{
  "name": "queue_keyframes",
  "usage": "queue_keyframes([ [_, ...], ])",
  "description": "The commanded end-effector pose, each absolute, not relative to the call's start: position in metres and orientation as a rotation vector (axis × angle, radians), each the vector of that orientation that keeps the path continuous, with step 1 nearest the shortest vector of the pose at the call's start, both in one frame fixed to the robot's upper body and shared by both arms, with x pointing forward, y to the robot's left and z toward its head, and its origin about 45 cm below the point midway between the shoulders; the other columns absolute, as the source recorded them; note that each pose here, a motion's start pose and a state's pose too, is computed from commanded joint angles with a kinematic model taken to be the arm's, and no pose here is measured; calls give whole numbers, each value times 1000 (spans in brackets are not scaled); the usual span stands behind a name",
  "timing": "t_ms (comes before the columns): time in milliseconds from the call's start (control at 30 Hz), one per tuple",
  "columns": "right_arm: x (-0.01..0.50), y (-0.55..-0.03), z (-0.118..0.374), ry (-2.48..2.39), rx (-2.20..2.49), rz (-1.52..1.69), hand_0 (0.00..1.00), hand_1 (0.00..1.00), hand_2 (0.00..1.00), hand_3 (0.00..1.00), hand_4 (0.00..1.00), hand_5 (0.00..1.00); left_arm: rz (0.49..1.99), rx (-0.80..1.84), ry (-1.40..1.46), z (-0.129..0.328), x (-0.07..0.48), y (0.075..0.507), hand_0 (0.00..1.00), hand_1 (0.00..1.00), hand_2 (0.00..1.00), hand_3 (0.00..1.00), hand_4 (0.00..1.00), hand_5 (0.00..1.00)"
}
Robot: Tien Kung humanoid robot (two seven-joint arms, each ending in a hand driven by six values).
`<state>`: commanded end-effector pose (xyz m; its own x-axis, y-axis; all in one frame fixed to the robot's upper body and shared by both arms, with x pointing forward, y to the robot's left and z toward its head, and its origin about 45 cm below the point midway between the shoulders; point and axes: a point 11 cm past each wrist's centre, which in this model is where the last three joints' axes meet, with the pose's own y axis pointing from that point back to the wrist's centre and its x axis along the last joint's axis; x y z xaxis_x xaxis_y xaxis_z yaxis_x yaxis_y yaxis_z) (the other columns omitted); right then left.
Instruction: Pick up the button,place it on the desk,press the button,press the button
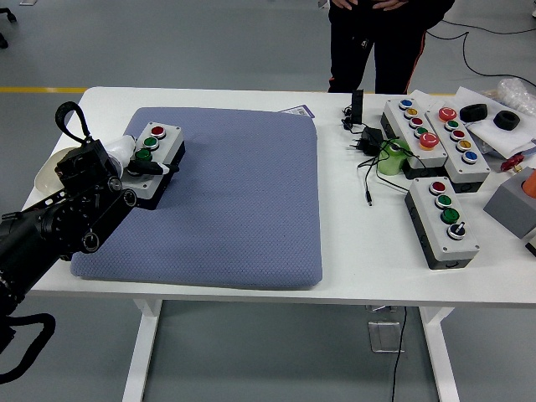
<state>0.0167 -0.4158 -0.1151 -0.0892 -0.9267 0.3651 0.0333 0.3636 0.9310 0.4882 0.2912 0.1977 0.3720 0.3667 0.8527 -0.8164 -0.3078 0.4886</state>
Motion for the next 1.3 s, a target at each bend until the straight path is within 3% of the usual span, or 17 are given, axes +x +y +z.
queue_keyframes([
  [100,17,-416,-115,-1419,871,-998,813,792,798,638,298,233,1252,1468,-417,194,487,291,892,993,998,998,998,518],
  [133,17,-416,-115,-1420,871,-997,813,793,794,639,298,232,1255,1478,-418,193,487,291,768,920,973,998,991,270],
  [300,17,-417,-115,-1422,869,-994,813,793,794,639,298,232,1271,1528,-445,193,487,296,768,920,973,998,991,270],
  [333,17,-417,-115,-1422,869,-993,812,793,792,636,297,235,1277,1533,-451,194,486,296,565,753,834,914,902,135],
  [500,16,-418,-115,-1424,867,-990,812,793,792,636,297,235,1306,1549,-491,197,487,299,565,753,834,914,902,135],
  [533,16,-418,-114,-1424,866,-989,812,792,787,635,297,235,1308,1551,-496,197,487,299,502,488,530,687,785,2],
  [700,17,-418,-114,-1427,865,-986,812,792,787,635,297,235,1317,1559,-527,197,487,302,502,488,530,687,785,2],
  [733,17,-418,-114,-1428,864,-985,812,791,786,631,293,230,1323,1556,-533,197,487,303,382,377,397,479,765,2],
  [900,16,-419,-114,-1432,861,-982,812,791,786,631,293,230,1338,1546,-580,200,489,306,382,377,397,479,765,2],
  [933,16,-419,-114,-1433,861,-982,810,790,785,631,291,231,1338,1543,-591,201,489,306,298,289,317,374,786,2],
  [1300,16,-419,-114,-1437,859,-983,812,789,784,630,292,230,1336,1428,-790,218,497,307,266,260,289,337,765,2],
])
